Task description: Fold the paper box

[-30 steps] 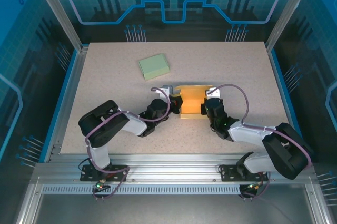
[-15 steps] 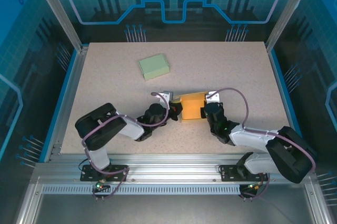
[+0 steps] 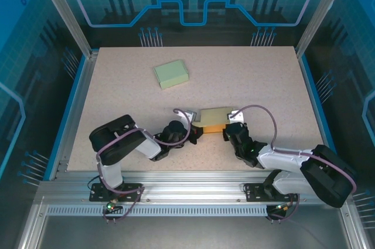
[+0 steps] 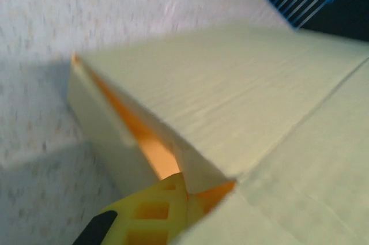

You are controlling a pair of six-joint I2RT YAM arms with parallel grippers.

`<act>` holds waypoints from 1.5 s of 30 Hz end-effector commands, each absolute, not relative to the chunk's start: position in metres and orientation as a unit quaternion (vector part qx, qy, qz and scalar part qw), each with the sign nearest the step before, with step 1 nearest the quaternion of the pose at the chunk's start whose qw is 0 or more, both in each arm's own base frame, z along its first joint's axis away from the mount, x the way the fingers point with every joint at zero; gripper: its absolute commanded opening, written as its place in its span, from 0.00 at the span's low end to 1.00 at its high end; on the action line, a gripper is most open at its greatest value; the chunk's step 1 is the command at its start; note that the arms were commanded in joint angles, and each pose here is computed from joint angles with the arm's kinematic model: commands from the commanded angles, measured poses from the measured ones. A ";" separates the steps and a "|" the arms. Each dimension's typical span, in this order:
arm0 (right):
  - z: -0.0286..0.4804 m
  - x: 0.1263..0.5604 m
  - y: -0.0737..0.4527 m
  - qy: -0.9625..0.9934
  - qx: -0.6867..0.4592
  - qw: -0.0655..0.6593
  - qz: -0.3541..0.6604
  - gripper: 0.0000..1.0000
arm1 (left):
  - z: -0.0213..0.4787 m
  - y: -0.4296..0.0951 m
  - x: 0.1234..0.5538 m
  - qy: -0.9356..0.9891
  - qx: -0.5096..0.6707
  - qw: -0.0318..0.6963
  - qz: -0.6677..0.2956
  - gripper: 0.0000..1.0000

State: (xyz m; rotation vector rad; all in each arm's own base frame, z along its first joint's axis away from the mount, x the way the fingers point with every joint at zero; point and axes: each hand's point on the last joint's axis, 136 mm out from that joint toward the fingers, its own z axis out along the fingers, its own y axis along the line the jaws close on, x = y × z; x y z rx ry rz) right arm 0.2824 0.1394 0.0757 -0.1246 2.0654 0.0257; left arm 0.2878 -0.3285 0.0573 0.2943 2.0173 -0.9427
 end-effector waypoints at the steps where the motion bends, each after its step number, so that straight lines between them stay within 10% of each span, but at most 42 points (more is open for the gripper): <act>1: 0.068 0.269 0.151 0.866 -0.054 0.495 0.051 0.12 | 0.017 -0.329 0.259 0.839 0.161 0.371 -0.364 0.06; 5: 0.069 0.263 0.149 0.867 -0.053 0.494 0.047 0.15 | 0.019 -0.323 0.257 0.839 0.155 0.376 -0.361 0.08; 13: 0.075 0.257 0.135 0.868 -0.041 0.493 0.026 0.24 | 0.038 -0.316 0.253 0.834 0.171 0.389 -0.353 0.58; 24: 0.072 0.255 0.133 0.880 -0.037 0.473 0.015 0.40 | 0.057 -0.296 0.248 0.838 0.165 0.404 -0.327 0.98; 41: 0.128 0.213 0.149 0.920 -0.072 0.372 0.099 1.00 | 0.171 -0.223 0.233 0.839 0.159 0.472 -0.220 0.99; 45: 0.165 0.198 0.151 0.916 -0.084 0.366 0.141 1.00 | 0.205 -0.219 0.243 0.839 0.165 0.485 -0.181 0.99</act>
